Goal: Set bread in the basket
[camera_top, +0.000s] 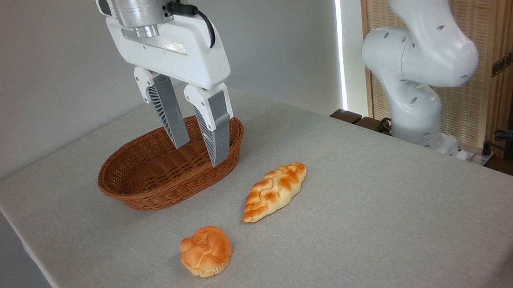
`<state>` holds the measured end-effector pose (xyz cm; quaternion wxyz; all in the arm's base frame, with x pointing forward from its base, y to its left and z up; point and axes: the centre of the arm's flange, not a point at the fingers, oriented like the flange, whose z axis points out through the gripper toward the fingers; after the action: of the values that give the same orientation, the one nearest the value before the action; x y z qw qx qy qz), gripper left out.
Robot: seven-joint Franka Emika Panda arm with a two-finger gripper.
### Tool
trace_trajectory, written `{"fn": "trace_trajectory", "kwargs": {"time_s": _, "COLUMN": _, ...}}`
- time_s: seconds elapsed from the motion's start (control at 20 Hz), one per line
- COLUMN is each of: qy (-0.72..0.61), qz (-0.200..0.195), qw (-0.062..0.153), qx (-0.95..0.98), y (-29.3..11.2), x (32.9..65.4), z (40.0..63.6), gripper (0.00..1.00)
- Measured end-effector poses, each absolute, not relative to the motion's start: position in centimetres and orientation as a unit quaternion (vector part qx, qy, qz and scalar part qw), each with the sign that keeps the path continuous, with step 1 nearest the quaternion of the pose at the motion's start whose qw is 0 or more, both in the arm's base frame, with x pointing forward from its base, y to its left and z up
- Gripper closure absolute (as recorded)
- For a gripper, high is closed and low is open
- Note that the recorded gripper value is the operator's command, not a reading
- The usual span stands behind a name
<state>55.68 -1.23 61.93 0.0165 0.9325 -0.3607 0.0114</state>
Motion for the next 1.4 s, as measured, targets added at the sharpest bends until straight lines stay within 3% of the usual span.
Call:
{"fn": "trace_trajectory", "kwargs": {"time_s": 0.6, "qy": -0.361, "qz": 0.009, "qw": 0.017, "qx": 0.932, "y": -1.2, "x": 55.7, "z": 61.8, "gripper": 0.0}}
{"fn": "trace_trajectory", "kwargs": {"time_s": 0.8, "qy": -0.362, "qz": -0.017, "qw": 0.027, "qx": 0.932, "y": -1.3, "x": 55.1, "z": 61.1, "gripper": 0.0}}
{"fn": "trace_trajectory", "kwargs": {"time_s": 1.05, "qy": -0.366, "qz": -0.023, "qw": 0.029, "qx": 0.93, "y": -1.8, "x": 54.9, "z": 60.7, "gripper": 0.0}}
{"fn": "trace_trajectory", "kwargs": {"time_s": 1.25, "qy": -0.375, "qz": -0.014, "qw": 0.025, "qx": 0.927, "y": -3.0, "x": 53.7, "z": 58.3, "gripper": 0.0}}
{"fn": "trace_trajectory", "kwargs": {"time_s": 1.4, "qy": -0.377, "qz": -0.002, "qw": 0.021, "qx": 0.926, "y": -3.3, "x": 50.4, "z": 55.0, "gripper": 0.0}}
